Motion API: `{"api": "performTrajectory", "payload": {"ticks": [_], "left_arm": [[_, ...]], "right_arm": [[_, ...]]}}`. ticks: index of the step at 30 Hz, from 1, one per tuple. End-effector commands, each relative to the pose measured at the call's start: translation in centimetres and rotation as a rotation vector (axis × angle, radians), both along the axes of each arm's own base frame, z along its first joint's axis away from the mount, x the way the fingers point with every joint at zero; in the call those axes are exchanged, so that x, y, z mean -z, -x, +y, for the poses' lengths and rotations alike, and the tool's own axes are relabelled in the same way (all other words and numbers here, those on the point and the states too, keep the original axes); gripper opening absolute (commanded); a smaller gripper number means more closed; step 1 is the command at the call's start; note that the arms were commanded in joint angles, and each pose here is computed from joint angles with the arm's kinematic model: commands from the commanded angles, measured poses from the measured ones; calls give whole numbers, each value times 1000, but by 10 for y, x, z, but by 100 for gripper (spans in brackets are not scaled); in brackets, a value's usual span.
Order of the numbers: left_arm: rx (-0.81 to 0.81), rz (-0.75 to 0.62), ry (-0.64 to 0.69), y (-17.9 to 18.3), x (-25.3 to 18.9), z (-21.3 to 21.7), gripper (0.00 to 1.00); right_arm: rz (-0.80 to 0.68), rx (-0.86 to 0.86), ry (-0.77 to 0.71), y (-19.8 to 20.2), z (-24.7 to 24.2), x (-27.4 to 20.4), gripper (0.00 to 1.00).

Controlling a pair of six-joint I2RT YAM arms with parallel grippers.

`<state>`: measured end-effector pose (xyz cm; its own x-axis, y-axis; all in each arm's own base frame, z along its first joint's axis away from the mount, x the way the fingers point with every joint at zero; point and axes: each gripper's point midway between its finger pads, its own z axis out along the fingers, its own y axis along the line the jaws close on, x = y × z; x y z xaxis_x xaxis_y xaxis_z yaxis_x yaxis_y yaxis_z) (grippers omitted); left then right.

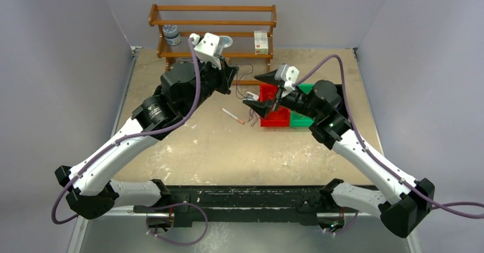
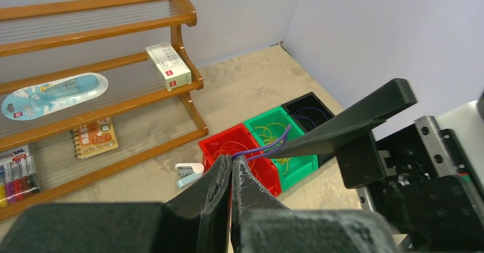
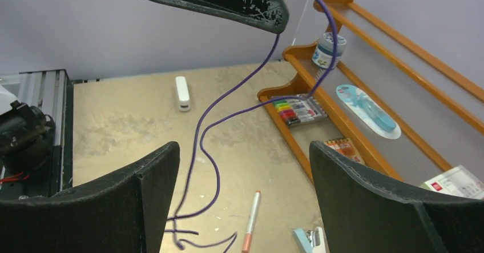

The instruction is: Untangle the cables

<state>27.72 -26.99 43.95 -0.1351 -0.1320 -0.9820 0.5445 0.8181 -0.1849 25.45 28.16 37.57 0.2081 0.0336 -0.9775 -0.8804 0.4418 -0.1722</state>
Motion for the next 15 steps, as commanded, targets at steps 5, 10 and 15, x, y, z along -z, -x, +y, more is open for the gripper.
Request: {"api": "performTrajectory", "payload": {"ticks": [5,10,15], "left_arm": [[13,-30,13,-4,-6,-7,0],[15,-29,9,-3,-5,-6,0],[1,-34,7,-4,-6,-3,0]], "right_arm": [[-52,-99,15,-3,21,-11,82],[-13,-98,48,-12,27,7,70],[9,-76,70,-18,27,18,52]]}}
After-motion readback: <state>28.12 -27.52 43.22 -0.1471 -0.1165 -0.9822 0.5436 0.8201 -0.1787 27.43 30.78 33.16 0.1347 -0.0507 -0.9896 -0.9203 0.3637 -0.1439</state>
